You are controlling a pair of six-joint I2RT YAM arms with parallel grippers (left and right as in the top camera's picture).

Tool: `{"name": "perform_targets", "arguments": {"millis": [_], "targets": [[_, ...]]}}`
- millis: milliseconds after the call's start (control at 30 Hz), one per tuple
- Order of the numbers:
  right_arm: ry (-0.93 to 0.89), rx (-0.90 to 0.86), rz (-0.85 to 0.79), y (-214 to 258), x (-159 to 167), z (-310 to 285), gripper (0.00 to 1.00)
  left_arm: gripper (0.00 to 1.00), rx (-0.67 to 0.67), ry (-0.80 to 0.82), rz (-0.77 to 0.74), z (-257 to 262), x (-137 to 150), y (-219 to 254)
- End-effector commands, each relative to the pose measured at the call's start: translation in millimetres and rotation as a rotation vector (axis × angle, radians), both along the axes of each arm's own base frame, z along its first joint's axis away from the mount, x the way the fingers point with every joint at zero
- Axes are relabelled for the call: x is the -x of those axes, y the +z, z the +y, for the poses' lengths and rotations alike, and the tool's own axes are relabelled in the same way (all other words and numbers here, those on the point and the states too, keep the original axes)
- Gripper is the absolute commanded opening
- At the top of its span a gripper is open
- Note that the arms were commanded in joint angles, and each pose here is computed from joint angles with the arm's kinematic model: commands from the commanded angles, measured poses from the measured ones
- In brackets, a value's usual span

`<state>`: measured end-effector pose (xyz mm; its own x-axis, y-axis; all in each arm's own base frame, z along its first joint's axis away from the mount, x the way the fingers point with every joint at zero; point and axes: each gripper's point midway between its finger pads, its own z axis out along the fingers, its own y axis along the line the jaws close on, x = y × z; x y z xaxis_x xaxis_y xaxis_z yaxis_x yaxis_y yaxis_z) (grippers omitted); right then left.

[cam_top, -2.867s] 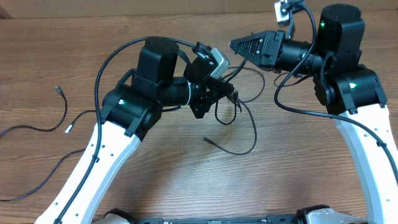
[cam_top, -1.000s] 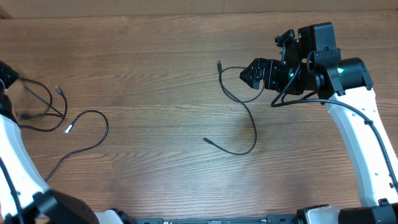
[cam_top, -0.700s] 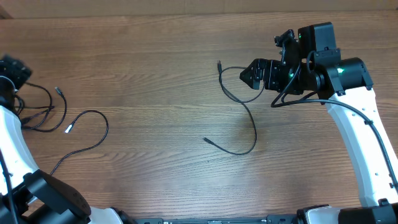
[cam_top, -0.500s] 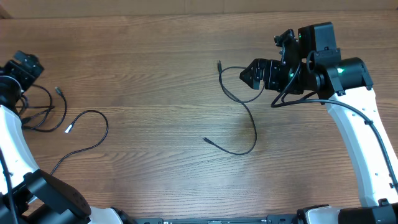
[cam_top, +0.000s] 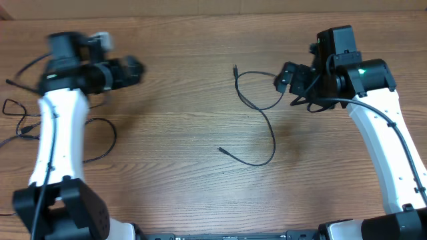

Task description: Untangle cables

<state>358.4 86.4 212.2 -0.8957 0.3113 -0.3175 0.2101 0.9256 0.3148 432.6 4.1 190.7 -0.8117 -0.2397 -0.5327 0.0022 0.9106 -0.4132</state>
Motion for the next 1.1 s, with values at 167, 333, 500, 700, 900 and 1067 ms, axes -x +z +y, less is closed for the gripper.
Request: {"name": "perform_targets", "arguments": {"millis": [167,333,500,700,900,1067], "targets": [[-0.253,0.156,0.046,-4.0,4.8,-66.6,1.00,1.00,0.107,-0.237,0.099,-158.9,-2.4,-39.1],[-0.295,0.162,0.072,-6.2,9.4,-84.0,1.00,1.00,0.179,-0.267,0.148,-228.0,-5.1,-72.6],[-0.304,0.174,0.090,-8.1,13.4,-96.5,1.00,0.92,0.185,-0.344,0.084,-289.9,-4.3,-87.1],[-0.309,0.181,0.095,-14.1,13.6,-100.6,1.00,1.00,0.061,-0.298,0.065,-293.5,-6.9,-93.0],[-0.309,0.181,0.099,-27.2,12.1,-100.3,1.00,0.99,-0.103,-0.237,0.034,-284.4,-24.2,-77.0],[-0.310,0.181,0.099,-28.4,11.9,-100.8,1.00,1.00,-0.199,-0.232,0.023,-301.2,-44.4,-68.2]]}}
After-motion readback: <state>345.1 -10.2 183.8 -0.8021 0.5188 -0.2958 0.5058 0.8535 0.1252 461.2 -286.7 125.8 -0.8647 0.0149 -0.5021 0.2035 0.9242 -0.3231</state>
